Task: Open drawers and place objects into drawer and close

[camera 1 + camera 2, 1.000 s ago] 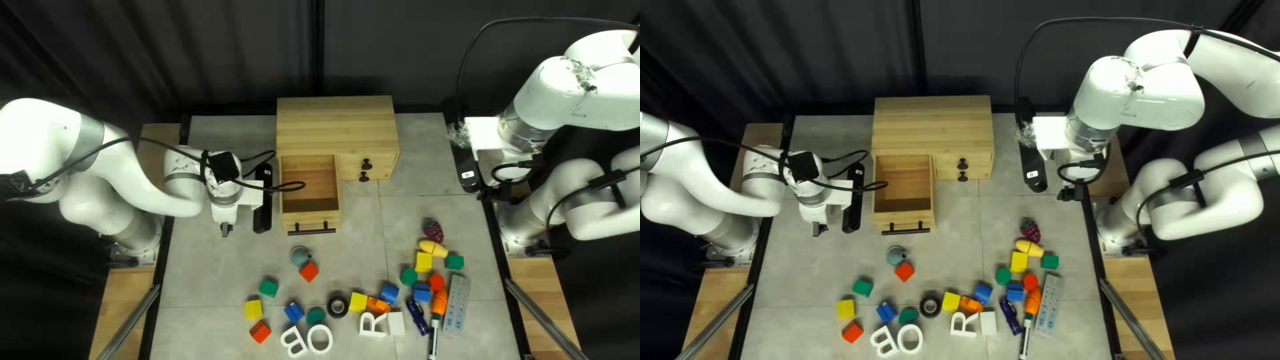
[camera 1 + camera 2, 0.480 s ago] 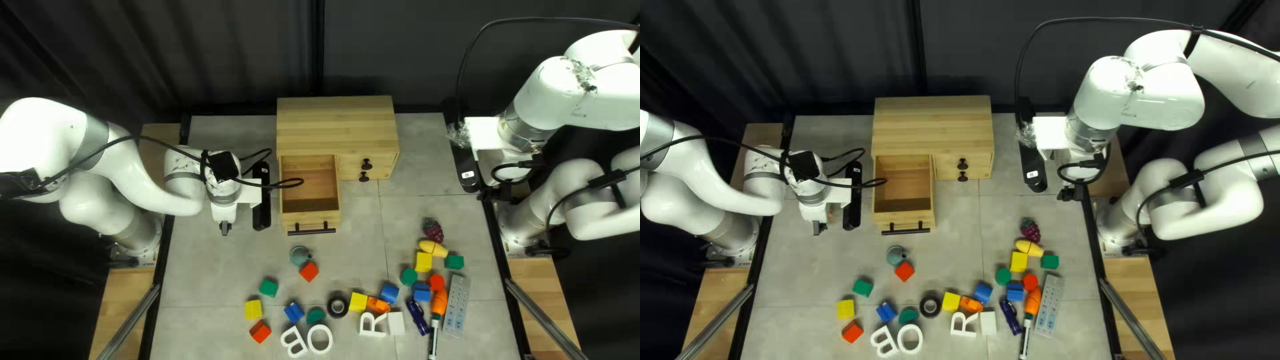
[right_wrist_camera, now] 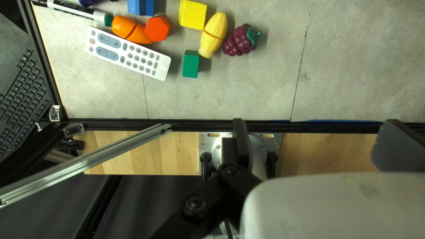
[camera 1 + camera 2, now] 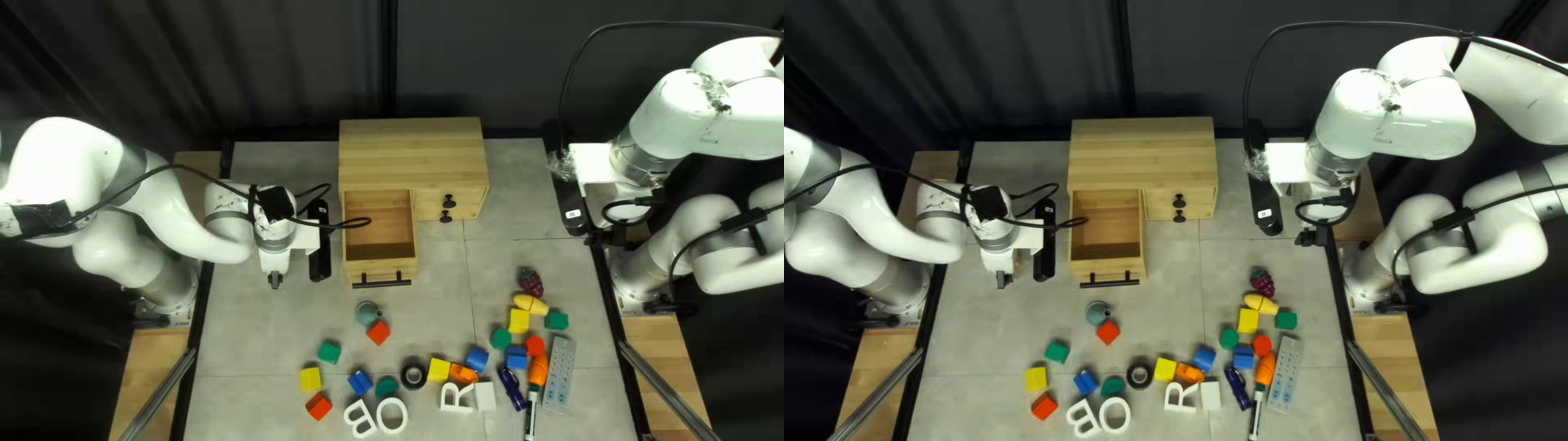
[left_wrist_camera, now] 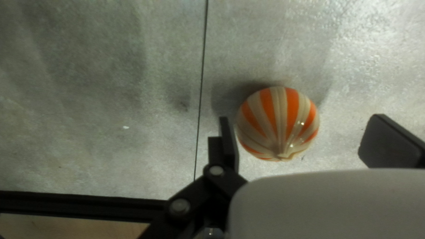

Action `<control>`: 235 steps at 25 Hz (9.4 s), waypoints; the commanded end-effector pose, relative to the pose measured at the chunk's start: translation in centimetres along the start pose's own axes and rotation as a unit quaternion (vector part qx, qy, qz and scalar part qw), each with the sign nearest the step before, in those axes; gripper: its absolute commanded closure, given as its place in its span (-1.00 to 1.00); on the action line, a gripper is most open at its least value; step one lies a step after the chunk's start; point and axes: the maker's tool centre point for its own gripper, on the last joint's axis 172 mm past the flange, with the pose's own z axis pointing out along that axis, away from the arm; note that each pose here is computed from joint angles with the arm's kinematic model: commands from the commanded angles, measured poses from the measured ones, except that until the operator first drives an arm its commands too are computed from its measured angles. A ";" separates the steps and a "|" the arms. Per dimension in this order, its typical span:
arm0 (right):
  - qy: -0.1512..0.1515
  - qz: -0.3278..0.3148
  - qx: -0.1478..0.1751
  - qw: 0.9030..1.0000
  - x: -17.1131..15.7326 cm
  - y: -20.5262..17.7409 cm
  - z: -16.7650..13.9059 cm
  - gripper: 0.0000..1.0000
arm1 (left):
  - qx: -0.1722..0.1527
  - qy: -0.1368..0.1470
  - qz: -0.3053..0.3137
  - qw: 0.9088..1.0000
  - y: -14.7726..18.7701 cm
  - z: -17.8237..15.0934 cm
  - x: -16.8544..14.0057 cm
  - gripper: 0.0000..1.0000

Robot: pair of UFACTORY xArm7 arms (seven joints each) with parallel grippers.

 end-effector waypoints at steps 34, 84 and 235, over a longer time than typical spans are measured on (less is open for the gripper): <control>0.000 0.000 0.000 1.000 0.0 0.0 0.0 -1.00 | 0.125 0.025 -0.016 0.992 3.3 -20.5 4.1 0.52; 0.000 0.000 0.000 1.000 0.0 0.0 0.0 -1.00 | 0.083 -0.059 0.252 0.962 22.6 -12.5 -0.2 -1.00; 0.024 0.067 -0.144 0.987 -0.1 25.6 5.2 -1.00 | -0.010 0.057 0.088 0.994 26.5 -3.9 3.5 -1.00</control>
